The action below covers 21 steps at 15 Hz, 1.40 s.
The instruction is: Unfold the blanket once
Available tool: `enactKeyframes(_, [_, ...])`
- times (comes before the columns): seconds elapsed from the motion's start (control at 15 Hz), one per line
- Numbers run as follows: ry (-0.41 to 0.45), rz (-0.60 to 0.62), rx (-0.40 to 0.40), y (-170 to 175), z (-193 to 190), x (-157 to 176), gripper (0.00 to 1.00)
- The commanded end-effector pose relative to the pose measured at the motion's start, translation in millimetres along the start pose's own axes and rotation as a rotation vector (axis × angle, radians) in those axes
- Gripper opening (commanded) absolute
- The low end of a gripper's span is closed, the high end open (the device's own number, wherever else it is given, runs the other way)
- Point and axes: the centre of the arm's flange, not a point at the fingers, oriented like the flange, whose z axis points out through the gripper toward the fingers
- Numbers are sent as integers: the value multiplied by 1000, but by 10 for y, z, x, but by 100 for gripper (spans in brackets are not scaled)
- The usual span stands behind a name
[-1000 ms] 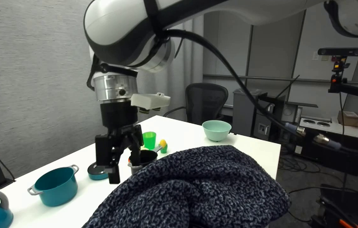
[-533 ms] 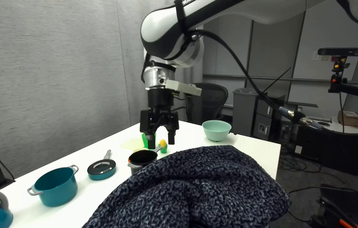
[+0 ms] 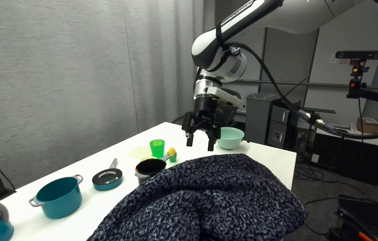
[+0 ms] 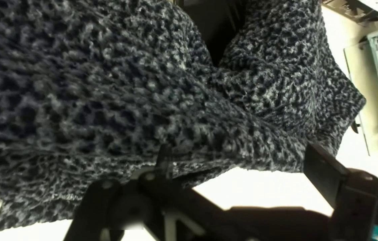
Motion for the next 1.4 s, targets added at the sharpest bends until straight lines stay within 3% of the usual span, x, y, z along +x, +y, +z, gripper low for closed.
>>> enactKeyframes(0.0, [56,-100,79,440,-82,-87,100])
enactKeyframes(0.27, [-15,-247,-42,640,-6,33,100])
enactKeyframes(0.67, [-41,-324,-241,586,363,281,100])
enactKeyframes(0.87, [-49,-359,-275,537,578,420,100])
enactKeyframes(1.0, [-55,-386,-248,483,660,478,100])
enactKeyframes(1.07, [-61,-400,-232,456,671,495,75])
enactKeyframes(1.13, [-67,-413,-207,454,655,500,74])
enactKeyframes(1.33, [-73,-429,-154,514,586,516,49])
